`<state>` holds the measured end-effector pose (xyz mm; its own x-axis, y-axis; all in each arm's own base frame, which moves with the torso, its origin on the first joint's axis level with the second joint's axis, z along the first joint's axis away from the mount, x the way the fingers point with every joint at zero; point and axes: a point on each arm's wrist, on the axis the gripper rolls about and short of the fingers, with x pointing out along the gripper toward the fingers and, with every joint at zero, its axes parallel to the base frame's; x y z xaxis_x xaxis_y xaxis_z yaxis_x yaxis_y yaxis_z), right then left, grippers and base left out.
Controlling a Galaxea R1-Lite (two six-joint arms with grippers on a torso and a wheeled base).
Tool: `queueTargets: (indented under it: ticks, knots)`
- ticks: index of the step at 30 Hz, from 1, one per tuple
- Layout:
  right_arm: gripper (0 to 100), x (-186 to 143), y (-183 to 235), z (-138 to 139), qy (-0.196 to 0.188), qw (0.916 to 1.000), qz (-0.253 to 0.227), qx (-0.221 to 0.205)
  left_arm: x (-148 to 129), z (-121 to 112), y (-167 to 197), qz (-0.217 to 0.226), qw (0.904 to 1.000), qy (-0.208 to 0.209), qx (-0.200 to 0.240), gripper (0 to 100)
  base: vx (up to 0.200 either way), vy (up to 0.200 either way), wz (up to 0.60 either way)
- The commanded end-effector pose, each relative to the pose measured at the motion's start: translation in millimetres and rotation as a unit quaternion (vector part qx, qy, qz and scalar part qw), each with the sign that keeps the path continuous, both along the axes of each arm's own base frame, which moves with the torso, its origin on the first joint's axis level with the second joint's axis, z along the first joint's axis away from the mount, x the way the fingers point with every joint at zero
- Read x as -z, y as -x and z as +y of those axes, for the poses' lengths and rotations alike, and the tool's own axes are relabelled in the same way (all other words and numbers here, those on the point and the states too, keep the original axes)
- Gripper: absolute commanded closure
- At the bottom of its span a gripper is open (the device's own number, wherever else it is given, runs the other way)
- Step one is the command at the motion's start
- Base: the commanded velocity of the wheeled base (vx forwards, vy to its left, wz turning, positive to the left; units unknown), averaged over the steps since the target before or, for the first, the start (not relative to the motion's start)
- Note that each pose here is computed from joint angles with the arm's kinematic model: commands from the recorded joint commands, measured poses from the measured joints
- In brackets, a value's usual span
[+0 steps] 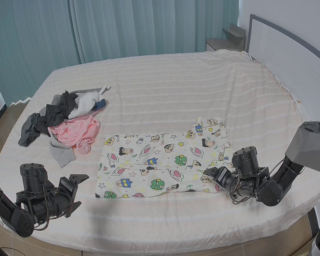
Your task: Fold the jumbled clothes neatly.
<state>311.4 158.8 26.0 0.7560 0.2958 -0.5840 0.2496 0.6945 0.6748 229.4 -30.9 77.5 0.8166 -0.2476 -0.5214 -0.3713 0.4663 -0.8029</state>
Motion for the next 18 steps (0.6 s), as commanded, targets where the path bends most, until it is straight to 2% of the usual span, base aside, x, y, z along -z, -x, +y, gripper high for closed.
queueTargets:
  ticks: [1,18]
  knots:
    - [100,4.1,-4.0,1.5,0.000,1.0000,0.002,0.002,1.1,-0.1,-0.8,0.002,1.0000,-0.001,-0.001,0,0.000,0.000,0.00]
    - [100,3.2,2.9,8.0,0.003,1.0000,0.003,-0.007,5.0,0.5,-3.2,0.009,0.9999,-0.003,-0.004,0,0.000,0.000,0.00]
